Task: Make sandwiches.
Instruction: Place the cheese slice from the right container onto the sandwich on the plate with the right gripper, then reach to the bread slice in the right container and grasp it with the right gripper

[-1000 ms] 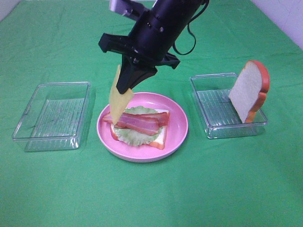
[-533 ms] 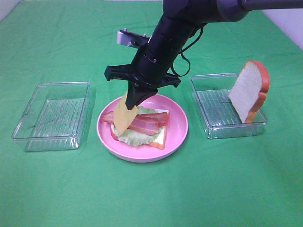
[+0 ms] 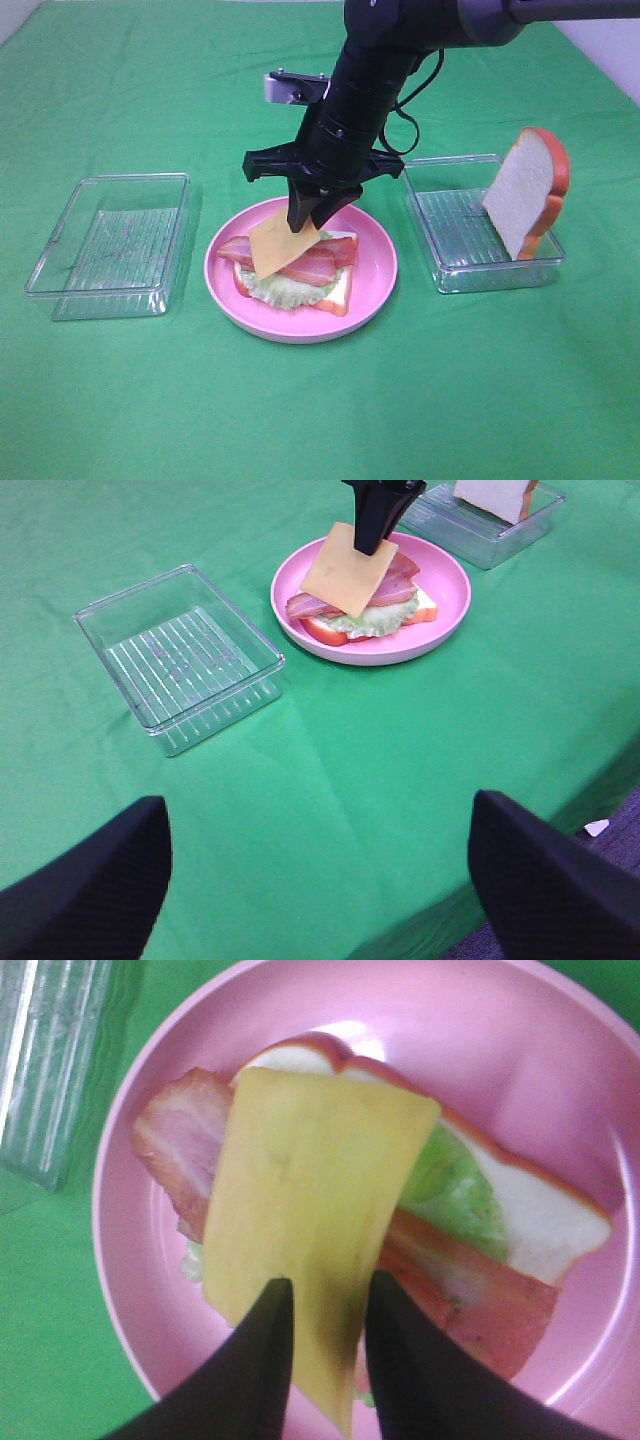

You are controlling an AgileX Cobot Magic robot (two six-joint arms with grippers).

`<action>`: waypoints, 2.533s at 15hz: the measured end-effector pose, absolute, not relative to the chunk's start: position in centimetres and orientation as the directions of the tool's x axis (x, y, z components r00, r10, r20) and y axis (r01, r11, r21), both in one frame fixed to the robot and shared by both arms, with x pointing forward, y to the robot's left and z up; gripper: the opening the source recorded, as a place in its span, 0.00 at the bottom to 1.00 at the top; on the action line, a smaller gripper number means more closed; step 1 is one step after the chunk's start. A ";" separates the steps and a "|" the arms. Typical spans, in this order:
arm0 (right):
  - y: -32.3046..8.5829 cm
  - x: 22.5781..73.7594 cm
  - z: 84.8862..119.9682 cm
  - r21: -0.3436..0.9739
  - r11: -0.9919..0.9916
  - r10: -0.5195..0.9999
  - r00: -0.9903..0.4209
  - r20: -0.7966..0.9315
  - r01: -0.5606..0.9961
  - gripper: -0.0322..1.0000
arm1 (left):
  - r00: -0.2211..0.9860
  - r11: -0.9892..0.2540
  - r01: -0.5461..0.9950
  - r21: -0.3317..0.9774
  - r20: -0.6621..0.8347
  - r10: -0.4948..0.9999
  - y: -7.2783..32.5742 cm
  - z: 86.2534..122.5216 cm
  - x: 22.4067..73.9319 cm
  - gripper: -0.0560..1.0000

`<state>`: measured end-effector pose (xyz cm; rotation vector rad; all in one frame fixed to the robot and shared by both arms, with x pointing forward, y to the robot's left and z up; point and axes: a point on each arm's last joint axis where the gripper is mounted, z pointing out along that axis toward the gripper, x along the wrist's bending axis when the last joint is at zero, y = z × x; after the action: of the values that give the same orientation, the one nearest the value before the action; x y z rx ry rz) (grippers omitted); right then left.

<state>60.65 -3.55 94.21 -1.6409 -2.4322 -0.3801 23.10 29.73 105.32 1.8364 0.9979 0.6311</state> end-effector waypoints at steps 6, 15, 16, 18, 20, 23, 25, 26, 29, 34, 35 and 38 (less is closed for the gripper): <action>-6.1 60.5 94.7 0.026 0.341 0.939 -0.341 0.045 0.940 0.76 | 0.539 -0.246 0.369 0.896 0.009 0.842 29.7 105.3 23.1 0.78; -18.0 62.6 104.7 0.190 0.124 0.992 -0.120 -0.030 0.974 0.77 | 0.539 -0.246 0.369 0.896 0.009 0.842 29.7 105.3 23.1 0.78; -19.6 63.0 104.7 0.183 0.092 0.995 -0.086 -0.039 0.979 0.77 | 0.539 -0.246 0.369 0.896 0.009 0.842 29.7 105.3 23.1 0.78; -22.2 63.5 104.7 0.173 0.034 0.999 -0.027 -0.045 0.984 0.77 | 0.539 -0.246 0.369 0.896 0.009 0.842 29.7 105.3 23.1 0.78; -24.0 63.7 104.4 0.159 0.012 0.999 -0.006 -0.037 0.987 0.77 | 0.539 -0.246 0.369 0.896 0.009 0.842 29.7 105.3 23.1 0.78; -25.4 64.1 103.5 0.128 -0.006 0.999 0.002 0.034 0.992 0.77 | 0.539 -0.246 0.369 0.896 0.009 0.842 29.7 105.3 23.1 0.78; -26.0 64.5 102.5 0.101 -0.010 0.997 0.002 0.079 0.995 0.77 | 0.539 -0.246 0.369 0.896 0.009 0.842 29.7 105.3 23.1 0.78; -26.2 64.8 101.9 0.087 -0.007 0.997 0.000 0.080 0.996 0.77 | 0.539 -0.246 0.369 0.896 0.009 0.842 29.7 105.3 23.1 0.78; -26.0 65.6 99.3 0.047 0.006 0.996 -0.010 0.089 0.999 0.76 | 0.539 -0.246 0.369 0.896 0.009 0.842 29.7 105.3 23.1 0.78; -25.9 65.9 97.9 0.018 0.044 0.995 -0.045 0.091 0.999 0.51 | 0.539 -0.246 0.369 0.896 0.009 0.842 29.7 105.3 23.1 0.78; -25.9 65.9 97.9 0.018 0.054 0.994 -0.055 0.091 0.998 0.43 | 0.539 -0.246 0.369 0.896 0.009 0.842 29.7 105.3 23.1 0.78; -25.9 65.9 97.9 0.018 0.054 0.994 -0.055 0.093 0.998 0.22 | 0.539 -0.246 0.369 0.896 0.009 0.842 29.7 105.3 23.1 0.78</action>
<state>65.91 -25.90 97.89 -2.1199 -2.2394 -0.1188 23.10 29.73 105.32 1.8364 0.9979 0.6311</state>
